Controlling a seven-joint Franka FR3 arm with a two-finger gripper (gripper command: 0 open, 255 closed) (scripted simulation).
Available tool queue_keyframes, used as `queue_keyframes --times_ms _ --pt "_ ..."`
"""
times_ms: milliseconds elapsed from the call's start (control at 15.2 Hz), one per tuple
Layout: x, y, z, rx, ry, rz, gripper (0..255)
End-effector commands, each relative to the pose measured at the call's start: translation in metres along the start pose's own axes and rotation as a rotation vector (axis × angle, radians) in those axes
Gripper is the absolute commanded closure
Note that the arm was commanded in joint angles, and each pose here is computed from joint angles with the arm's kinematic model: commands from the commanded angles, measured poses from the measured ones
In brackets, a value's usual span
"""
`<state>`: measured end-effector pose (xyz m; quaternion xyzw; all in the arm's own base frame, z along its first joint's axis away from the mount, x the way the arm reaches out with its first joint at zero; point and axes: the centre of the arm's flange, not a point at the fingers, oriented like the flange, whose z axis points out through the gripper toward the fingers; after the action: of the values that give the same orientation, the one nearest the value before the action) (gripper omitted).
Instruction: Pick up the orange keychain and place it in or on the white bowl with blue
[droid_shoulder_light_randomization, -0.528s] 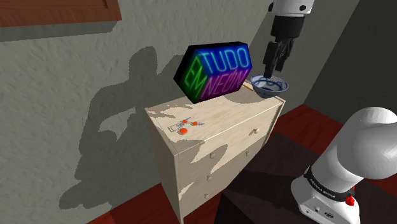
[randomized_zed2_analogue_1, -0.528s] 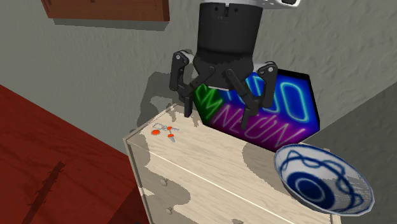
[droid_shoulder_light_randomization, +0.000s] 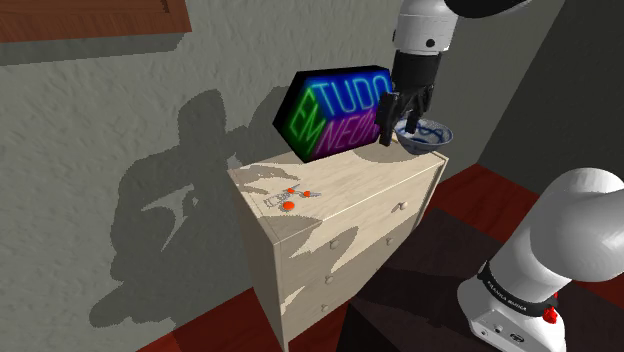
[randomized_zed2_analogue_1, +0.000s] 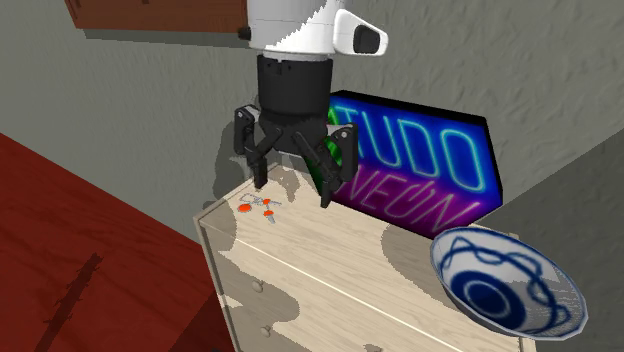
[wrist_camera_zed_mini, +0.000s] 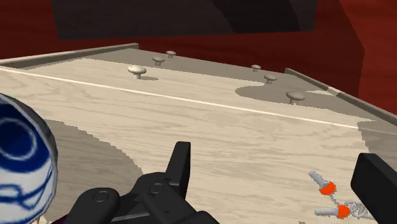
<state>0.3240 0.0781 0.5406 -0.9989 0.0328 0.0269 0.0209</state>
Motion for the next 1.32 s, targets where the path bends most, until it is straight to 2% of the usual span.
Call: queue_keyframes --times_ms 0,858,1254 --pt "0.007 -0.022 0.013 -0.002 0.006 0.042 0" --pt "0.08 -0.152 0.098 -0.023 0.044 0.288 0" --pt "0.118 -0.198 0.132 -0.031 0.058 0.386 0"
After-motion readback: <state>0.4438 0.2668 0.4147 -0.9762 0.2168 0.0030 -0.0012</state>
